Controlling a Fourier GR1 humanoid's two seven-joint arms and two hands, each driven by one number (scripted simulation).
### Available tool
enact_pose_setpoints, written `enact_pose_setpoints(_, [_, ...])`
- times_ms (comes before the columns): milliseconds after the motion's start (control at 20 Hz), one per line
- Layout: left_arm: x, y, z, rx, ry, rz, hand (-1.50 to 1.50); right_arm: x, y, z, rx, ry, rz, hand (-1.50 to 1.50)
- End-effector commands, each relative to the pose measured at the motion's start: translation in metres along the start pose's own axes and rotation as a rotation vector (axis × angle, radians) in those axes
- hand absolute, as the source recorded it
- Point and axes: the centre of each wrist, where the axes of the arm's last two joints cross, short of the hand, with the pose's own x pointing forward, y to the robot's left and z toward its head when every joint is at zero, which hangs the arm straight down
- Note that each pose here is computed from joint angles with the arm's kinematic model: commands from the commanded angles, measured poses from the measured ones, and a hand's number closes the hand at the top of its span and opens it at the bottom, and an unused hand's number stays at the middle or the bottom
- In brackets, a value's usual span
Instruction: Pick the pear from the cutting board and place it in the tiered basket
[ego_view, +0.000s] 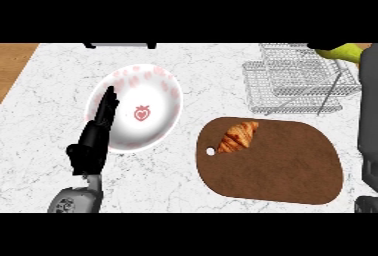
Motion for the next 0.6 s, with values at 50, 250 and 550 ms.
enact_pose_setpoints(50, [-0.004, 0.005, -0.005, 0.012, -0.018, -0.015, 0.0, -0.002, -0.04, -0.007, -0.113, 0.014, -0.226, -1.5])
enact_pose_setpoints(250, [-0.01, -0.012, -0.001, 0.007, 0.002, -0.008, 0.0, -0.051, -0.058, -0.012, -0.234, 0.126, -0.289, -1.5])
enact_pose_setpoints(550, [-0.009, 0.007, 0.003, 0.027, 0.012, 0.005, 0.0, -0.121, -0.104, 0.018, -0.271, 0.233, -0.461, -1.5])
